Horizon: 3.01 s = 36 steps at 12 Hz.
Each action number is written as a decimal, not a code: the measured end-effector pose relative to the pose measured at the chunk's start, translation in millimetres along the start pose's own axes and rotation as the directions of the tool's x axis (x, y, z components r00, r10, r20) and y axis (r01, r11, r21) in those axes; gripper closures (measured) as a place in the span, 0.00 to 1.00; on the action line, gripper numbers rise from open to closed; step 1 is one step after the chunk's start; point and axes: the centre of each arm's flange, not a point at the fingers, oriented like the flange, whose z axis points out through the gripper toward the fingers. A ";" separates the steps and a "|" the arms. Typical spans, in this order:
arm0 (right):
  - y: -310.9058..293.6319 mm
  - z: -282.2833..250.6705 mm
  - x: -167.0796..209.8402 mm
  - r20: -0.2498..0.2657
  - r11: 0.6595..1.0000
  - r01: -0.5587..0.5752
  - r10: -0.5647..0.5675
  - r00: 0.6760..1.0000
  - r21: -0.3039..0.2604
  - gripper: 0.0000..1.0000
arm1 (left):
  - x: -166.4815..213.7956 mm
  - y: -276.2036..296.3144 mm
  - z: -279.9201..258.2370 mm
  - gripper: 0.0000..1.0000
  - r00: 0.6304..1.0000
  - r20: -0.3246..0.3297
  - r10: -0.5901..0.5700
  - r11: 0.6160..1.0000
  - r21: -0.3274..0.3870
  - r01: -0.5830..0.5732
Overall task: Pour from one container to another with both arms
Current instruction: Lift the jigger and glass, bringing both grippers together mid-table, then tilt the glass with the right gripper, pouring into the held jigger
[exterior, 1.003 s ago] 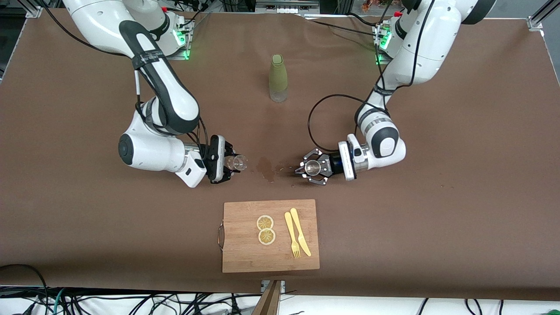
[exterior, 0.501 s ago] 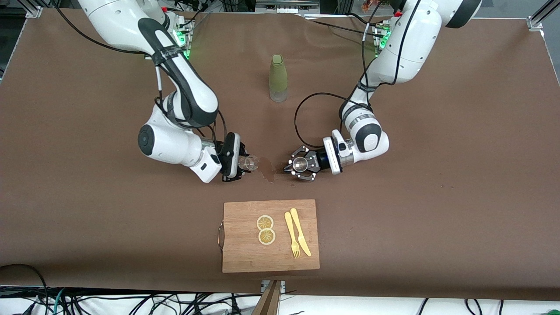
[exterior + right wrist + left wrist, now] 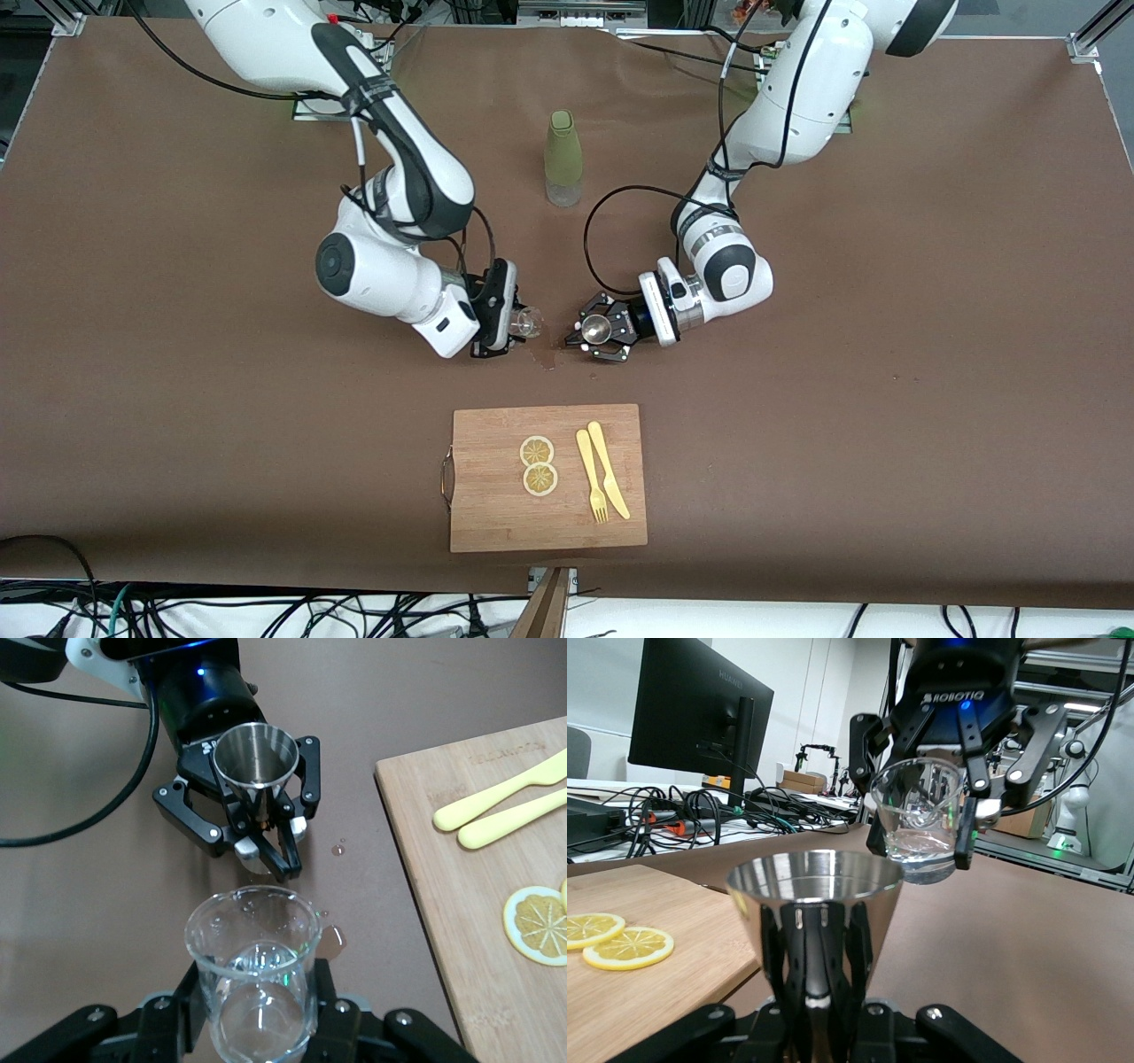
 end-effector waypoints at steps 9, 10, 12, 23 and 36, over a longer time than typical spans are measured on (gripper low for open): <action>-12.0 1.0 25.3 0.042 0.999 0.007 -0.005 0.999 -0.049 0.50 | -4.1 14.7 10.1 0.91 0.997 0.067 0.034 0.999 0.037 -0.037; -15.2 3.0 29.1 0.064 0.998 0.007 -0.003 0.998 -0.064 0.50 | -4.6 15.6 10.4 0.91 0.997 0.073 0.036 0.999 0.039 -0.039; -22.6 7.7 37.7 0.104 0.995 0.005 0.005 0.995 -0.099 0.50 | -5.1 16.9 11.2 0.91 0.996 0.083 0.038 0.998 0.042 -0.042; -34.2 24.7 50.7 0.195 0.978 0.081 -0.043 0.980 -0.191 0.50 | -3.3 20.0 14.9 0.91 0.994 0.095 0.045 0.998 0.047 -0.050; -44.7 26.6 73.2 0.267 0.949 0.166 -0.093 0.959 -0.266 0.50 | 1.5 19.6 14.4 0.91 0.991 0.122 0.061 0.996 0.061 -0.069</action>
